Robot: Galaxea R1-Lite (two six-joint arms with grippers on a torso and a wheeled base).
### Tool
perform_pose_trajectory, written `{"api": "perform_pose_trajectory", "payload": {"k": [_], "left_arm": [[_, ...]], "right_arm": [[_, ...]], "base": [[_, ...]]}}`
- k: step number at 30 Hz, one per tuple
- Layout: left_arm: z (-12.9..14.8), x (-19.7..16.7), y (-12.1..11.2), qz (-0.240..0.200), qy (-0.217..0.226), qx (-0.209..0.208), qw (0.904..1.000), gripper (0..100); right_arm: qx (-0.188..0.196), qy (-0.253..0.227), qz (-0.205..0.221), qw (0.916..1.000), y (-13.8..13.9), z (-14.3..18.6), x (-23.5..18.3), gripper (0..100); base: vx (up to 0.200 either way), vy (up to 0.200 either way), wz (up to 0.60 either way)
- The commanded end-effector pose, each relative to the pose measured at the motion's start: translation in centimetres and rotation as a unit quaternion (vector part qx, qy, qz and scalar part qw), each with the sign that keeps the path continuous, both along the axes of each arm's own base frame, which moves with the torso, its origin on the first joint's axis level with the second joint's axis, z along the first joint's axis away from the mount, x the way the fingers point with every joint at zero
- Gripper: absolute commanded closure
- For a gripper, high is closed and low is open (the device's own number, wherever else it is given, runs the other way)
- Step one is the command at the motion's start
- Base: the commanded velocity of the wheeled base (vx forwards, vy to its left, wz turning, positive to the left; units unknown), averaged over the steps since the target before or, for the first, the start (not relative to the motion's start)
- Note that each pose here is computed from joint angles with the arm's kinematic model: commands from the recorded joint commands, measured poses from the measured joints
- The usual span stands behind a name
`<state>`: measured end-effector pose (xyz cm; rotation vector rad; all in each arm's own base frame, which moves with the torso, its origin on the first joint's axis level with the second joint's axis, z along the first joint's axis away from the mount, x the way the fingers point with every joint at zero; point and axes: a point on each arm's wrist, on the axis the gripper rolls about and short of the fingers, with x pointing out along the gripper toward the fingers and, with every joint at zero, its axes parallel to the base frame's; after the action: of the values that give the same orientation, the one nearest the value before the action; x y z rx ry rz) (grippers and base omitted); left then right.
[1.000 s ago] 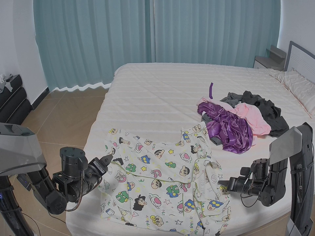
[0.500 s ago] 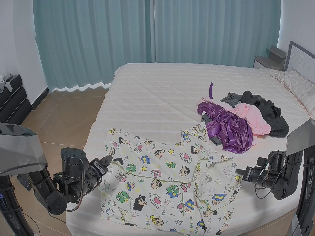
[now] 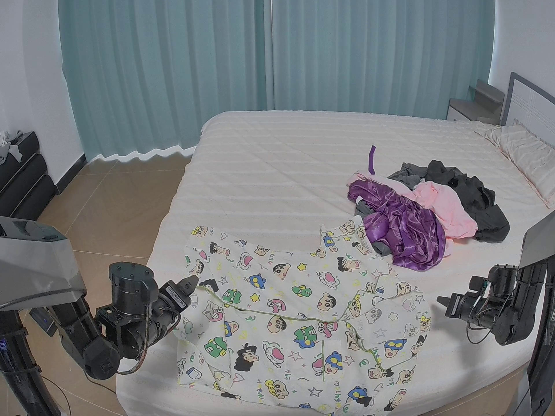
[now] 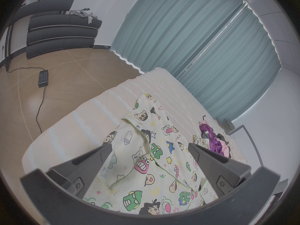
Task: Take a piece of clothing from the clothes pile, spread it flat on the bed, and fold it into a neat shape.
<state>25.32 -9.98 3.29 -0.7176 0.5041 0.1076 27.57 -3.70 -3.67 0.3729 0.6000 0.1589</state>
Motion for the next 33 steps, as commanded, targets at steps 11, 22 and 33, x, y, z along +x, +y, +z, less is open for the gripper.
{"api": "perform_pose_trajectory", "payload": {"k": [11, 22, 33], "left_arm": [[-0.4, -0.2, 0.0, -0.003, 0.009, 0.004, 0.9999, 0], [-0.5, -0.6, -0.5, -0.014, 0.012, 0.005, 0.9998, 0], [-0.8, -0.5, -0.5, -0.014, 0.016, 0.007, 0.9997, 0]], "right_arm": [[-0.017, 0.008, 0.006, 0.9998, -0.3, 1.0, -0.6, 0], [-0.001, 0.051, 0.064, 0.9966, 3.0, -1.2, -0.9, 0], [0.011, 0.069, 0.047, 0.9964, 3.6, -3.2, 0.3, 100]], "base": [[0.0, 0.0, 0.0], [0.0, 0.0, 0.0], [0.0, 0.0, 0.0]]}}
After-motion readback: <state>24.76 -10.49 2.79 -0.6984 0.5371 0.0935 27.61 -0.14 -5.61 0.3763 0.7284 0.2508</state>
